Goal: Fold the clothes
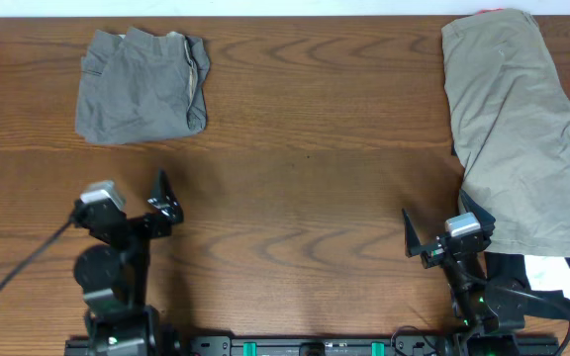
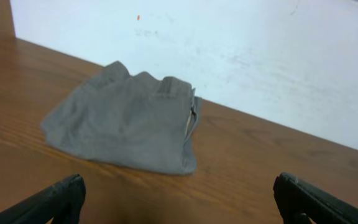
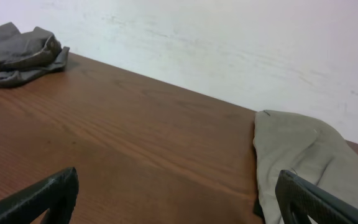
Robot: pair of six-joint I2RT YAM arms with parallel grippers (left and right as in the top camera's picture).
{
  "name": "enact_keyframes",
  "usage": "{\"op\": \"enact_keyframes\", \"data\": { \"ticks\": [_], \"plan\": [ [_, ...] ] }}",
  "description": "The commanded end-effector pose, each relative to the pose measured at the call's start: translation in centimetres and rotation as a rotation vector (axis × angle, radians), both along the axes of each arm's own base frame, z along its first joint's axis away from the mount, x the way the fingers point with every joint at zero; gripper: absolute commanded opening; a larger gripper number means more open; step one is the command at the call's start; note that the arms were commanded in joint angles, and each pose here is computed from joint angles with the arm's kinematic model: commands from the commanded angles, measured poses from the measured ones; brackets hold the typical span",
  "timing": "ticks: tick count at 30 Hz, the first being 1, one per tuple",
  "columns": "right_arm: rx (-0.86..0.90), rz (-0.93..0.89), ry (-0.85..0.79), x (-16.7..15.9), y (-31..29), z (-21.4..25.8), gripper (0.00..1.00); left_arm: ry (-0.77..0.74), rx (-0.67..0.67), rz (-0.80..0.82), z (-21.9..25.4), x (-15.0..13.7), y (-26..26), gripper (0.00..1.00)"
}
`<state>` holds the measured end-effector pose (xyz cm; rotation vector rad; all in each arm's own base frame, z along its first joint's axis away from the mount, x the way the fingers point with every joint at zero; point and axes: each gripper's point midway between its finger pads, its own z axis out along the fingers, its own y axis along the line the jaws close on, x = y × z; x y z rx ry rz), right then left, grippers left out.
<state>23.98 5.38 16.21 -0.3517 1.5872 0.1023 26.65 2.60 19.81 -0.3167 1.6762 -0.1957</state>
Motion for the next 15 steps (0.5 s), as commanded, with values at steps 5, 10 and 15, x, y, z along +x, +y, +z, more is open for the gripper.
{"op": "enact_keyframes", "data": {
  "ticks": [5,10,15],
  "plan": [
    [-0.002,-0.001,-0.001,0.0,-0.1,0.0,0.99,-0.05,0.026,0.176,-2.4,-1.4,2.3,0.98],
    [-0.002,-0.001,-0.001,0.0,-0.1,0.0,0.99,-0.082,0.029,0.19,-2.6,-1.9,2.4,0.98],
    [-0.002,-0.001,-0.001,0.0,-0.1,0.0,0.99,-0.071,0.024,0.186,-3.7,-2.3,2.3,0.98]
  ]
}}
